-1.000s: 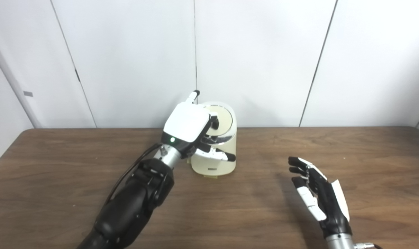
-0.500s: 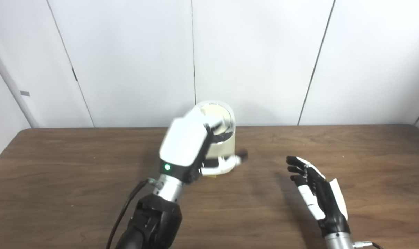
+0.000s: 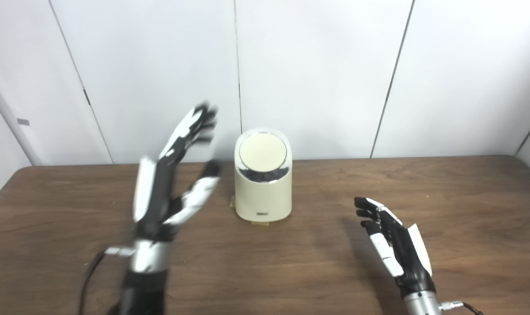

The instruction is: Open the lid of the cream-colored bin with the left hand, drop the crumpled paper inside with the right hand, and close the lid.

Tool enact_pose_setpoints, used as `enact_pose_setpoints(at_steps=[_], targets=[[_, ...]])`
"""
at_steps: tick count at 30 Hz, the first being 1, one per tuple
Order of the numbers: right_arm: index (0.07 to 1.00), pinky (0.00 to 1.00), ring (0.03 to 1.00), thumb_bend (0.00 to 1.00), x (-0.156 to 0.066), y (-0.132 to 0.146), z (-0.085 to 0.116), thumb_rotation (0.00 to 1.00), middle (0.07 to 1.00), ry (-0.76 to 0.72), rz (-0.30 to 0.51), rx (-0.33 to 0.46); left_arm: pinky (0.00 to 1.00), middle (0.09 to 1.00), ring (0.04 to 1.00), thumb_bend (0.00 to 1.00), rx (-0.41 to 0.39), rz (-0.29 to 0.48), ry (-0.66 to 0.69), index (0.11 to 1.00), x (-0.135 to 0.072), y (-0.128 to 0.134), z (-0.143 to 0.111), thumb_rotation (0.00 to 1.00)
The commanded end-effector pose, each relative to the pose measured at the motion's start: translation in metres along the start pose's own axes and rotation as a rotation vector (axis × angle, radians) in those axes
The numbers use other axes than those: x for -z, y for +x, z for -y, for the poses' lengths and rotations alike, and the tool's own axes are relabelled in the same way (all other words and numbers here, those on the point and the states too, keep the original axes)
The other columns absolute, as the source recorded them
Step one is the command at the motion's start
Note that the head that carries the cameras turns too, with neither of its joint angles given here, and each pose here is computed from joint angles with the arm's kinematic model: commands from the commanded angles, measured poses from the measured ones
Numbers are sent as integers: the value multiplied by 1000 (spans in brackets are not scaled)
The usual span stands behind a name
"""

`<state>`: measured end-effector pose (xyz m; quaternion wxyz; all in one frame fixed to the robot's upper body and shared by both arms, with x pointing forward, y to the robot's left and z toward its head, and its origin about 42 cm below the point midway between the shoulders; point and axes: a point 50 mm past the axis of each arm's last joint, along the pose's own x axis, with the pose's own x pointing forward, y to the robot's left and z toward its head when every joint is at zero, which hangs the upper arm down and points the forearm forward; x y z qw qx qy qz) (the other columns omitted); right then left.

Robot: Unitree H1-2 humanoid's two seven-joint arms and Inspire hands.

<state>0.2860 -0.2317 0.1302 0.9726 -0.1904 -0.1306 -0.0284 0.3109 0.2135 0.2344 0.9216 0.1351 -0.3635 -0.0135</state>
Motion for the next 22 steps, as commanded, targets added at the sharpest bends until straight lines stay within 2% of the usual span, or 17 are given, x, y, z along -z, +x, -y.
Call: enact_pose_setpoints(at_steps=[1,2,4,7,11,15,19,22], targets=[[788,692,773,495,1,3,6,990,797,-41,25,-2,640,766,730,461,-14,-26,-85,772,0,2,-2,772],[788,692,773,494,1,3,6,989,797,-40,23,-2,637,757,726,457,-39,-74,-143,761,6,-7,-5,778],[789,696,776,495,1,3,7,983,801,-35,20,0,627,722,708,308,-74,-134,-222,717,13,-18,-7,783],[784,694,776,451,2,2,8,944,798,-7,25,9,618,708,698,214,-112,-214,-308,694,21,-31,-10,794],[790,704,785,397,3,2,8,907,807,29,16,18,634,737,732,208,-138,-306,-361,723,32,-49,-18,778],[792,701,784,346,3,2,9,852,807,62,5,30,682,763,770,211,-138,-364,-381,748,40,-60,-22,711],[782,678,775,169,3,1,11,617,796,121,-4,60,685,769,767,173,-143,-415,-363,758,47,-66,-21,719],[776,680,774,152,4,-1,14,480,791,144,-12,83,690,777,772,151,-136,-445,-339,770,54,-72,-18,705]])
